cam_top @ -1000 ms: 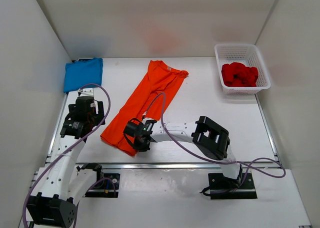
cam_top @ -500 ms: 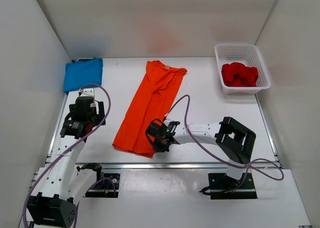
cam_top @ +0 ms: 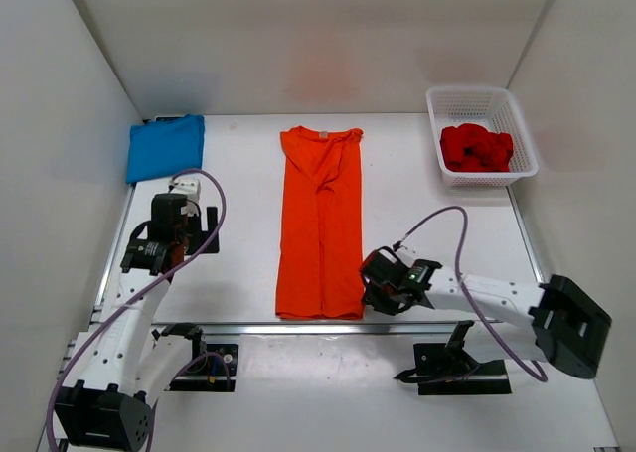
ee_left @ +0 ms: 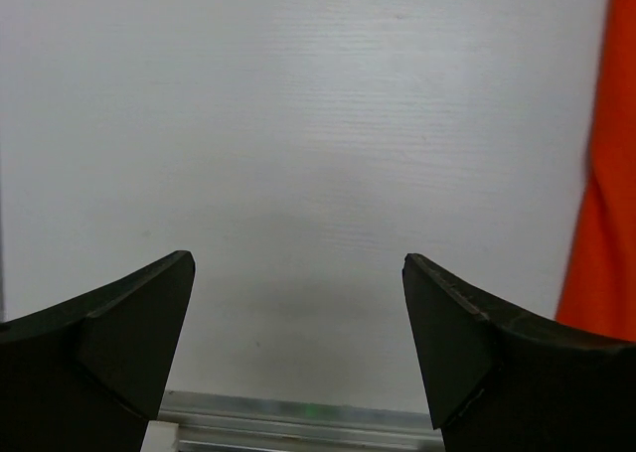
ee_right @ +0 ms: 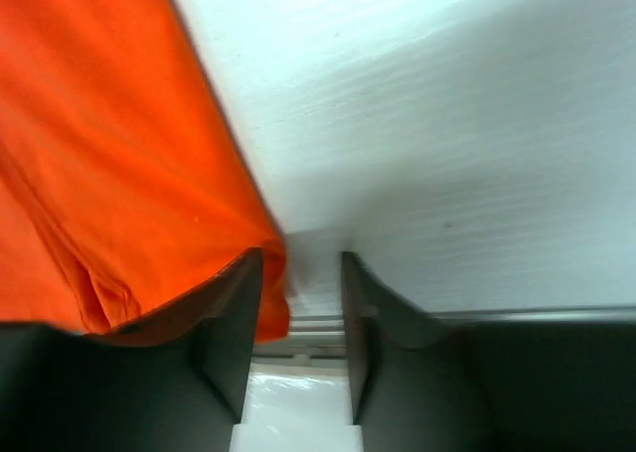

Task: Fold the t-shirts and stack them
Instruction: Rotate the tshirt 90 degrees

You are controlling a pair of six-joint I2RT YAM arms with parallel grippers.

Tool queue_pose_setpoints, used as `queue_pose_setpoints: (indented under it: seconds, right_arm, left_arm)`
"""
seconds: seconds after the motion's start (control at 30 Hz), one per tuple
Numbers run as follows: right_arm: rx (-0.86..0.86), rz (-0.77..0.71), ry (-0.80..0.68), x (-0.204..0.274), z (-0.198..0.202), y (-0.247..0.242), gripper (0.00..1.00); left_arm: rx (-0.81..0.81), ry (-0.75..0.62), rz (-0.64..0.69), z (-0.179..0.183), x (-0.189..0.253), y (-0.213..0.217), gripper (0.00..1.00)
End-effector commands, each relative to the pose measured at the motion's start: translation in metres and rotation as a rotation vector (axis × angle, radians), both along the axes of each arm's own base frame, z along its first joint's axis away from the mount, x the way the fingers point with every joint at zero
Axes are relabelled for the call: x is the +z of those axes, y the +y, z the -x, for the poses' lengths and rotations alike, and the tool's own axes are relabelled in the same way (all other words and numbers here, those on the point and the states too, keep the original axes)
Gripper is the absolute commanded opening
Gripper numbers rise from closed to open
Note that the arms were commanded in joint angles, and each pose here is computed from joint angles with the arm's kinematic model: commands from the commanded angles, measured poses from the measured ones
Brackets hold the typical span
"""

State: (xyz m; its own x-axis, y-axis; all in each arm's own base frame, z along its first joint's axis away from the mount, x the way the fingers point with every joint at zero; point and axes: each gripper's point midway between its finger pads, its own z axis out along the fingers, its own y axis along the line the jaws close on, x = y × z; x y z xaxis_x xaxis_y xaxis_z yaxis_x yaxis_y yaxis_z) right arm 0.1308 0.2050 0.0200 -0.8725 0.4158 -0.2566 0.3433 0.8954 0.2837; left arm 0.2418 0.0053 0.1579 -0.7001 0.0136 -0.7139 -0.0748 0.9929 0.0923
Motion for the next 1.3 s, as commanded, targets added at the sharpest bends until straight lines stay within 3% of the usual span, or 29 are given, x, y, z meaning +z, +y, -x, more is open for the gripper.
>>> queue_pose_setpoints:
  seconds: [0.0,0.03,0.1,0.2,0.33,0.6,0.73,0.87,1.03,1.07,1.27]
  right_arm:
    - [0.024,-0.071,-0.088,0.007,-0.007,-0.004,0.37]
    - [0.022,-0.11,-0.112,0.013,-0.009,-0.004,0.47]
    - [0.021,-0.133,-0.155,0.023,-0.013,-0.006,0.51]
    - [0.053,-0.156,-0.185,0.035,-0.011,-0.009,0.51]
    - [0.097,-0.204,-0.164,0.041,-0.006,-0.002,0.52]
    - [0.164,-0.206,-0.139,0.038,-0.006,0.009,0.51]
    - [0.243,-0.103,-0.152,0.045,-0.012,0.009,0.5]
    - [0.311,-0.113,-0.31,0.112,-0.081,0.016,0.49]
    - [0.266,-0.094,-0.509,0.191,-0.235,-0.006,0.48]
    - [0.27,-0.083,-0.523,0.194,-0.264,-0.008,0.48]
    - [0.414,-0.067,-0.456,0.153,-0.341,0.039,0.51]
  left_arm:
    - [-0.219,0.026,0.142,0.008,-0.005,-0.044,0.97]
    - [-0.27,0.028,0.152,0.009,-0.005,-0.053,0.96]
    - [-0.33,0.026,0.172,0.011,-0.002,-0.067,0.96]
    - [-0.52,0.057,0.197,0.02,-0.002,-0.104,0.95]
    - [-0.745,0.195,0.351,0.051,-0.009,-0.162,0.94]
    - [-0.675,0.451,0.43,0.075,-0.077,-0.184,0.92]
    - [-0.612,0.53,0.475,0.084,-0.101,-0.179,0.91]
    - [-0.607,0.56,0.481,0.09,-0.108,-0.18,0.91]
    - [-0.593,0.547,0.492,0.084,-0.109,-0.177,0.91]
    - [-0.571,0.535,0.501,0.08,-0.108,-0.173,0.92]
    - [-0.523,0.49,0.525,0.069,-0.103,-0.164,0.92]
